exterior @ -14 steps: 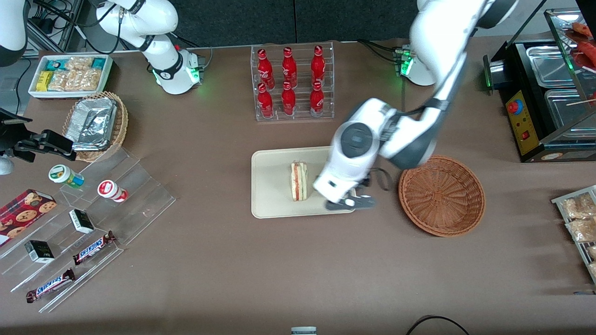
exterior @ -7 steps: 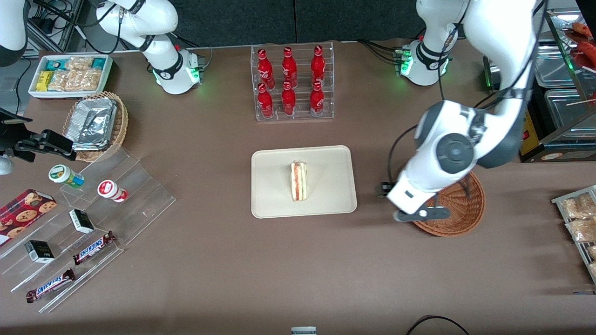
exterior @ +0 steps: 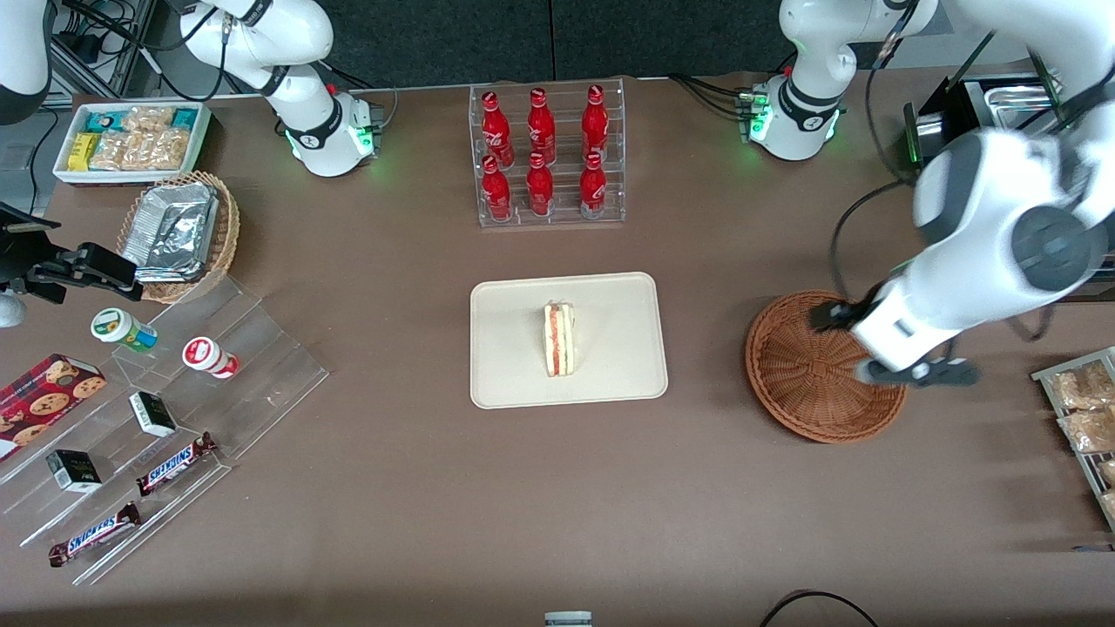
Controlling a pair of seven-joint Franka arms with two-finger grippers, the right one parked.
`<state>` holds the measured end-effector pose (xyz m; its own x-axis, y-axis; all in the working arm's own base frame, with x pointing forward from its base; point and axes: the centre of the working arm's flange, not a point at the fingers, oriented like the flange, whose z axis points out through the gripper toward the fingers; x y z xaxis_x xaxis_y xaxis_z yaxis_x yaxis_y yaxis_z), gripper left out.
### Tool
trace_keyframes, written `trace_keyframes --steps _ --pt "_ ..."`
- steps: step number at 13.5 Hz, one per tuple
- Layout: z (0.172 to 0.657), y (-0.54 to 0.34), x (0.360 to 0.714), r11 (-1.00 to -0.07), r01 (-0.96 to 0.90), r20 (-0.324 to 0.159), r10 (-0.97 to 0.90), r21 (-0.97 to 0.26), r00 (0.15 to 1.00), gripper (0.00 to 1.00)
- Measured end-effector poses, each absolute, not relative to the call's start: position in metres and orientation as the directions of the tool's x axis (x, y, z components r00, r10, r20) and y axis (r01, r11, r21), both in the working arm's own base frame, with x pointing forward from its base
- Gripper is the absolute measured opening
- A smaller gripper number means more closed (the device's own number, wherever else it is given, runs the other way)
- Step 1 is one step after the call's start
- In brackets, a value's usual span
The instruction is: Place sandwich from basket to tray
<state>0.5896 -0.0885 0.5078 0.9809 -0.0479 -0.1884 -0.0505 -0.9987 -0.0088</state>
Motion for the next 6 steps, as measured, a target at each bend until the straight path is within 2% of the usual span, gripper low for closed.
trace_keyframes --steps 3,6 --pt "0.567 -0.054 0.557 -1.0 -0.017 -0.178 -0.014 -0.018 0.984 1.0" --pt "0.597 -0.044 0.541 -1.0 0.002 -0.139 0.005 -0.023 0.99 1.0"
